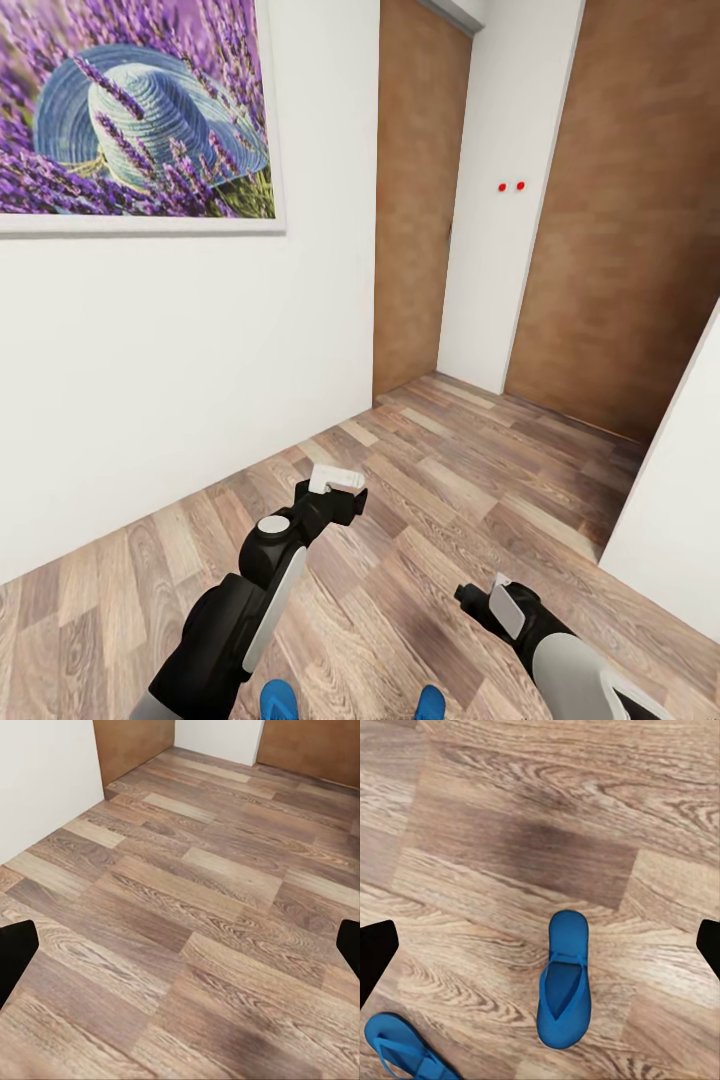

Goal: In the bedroom, move the book from the bed onto either nightstand, and place the two sandals side by side next to the bed.

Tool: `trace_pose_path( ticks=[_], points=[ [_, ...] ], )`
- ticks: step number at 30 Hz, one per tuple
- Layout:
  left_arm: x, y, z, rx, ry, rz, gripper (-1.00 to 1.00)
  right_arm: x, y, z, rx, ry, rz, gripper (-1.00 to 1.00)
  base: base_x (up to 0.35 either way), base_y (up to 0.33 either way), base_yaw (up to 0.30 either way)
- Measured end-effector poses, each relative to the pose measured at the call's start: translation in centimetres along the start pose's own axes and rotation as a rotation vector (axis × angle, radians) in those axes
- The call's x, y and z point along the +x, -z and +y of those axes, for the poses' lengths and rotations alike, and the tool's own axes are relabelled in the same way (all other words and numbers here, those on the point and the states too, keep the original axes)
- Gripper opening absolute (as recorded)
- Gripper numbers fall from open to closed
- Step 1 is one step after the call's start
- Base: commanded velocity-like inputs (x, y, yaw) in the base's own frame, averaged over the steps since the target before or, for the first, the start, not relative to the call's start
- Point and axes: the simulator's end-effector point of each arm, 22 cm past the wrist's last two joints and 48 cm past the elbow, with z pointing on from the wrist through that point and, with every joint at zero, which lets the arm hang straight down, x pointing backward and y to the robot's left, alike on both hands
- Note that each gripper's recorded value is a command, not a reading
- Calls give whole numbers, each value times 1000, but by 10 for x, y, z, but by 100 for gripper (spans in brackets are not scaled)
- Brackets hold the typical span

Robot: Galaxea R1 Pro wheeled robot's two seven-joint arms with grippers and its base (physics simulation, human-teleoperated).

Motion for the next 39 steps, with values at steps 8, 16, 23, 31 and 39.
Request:
trace_pose_path(
  ticks=[8,16,23,31,39],
  points=[
    [18,-3,-1,0,0,0,100,11,-13,-8,12,1,1,100,0,0,0],
    [36,-6,-1,1,0,1,100,21,-27,-19,33,3,2,100,0,0,0],
    [51,-9,-2,1,0,1,100,30,-39,-28,48,3,0,100,0,0,0],
    [69,-12,-3,2,1,0,100,41,-52,-36,56,4,2,100,0,0,0],
    [88,-14,-4,2,2,0,100,54,-66,-45,67,7,13,100,0,0,0]
  ],
)
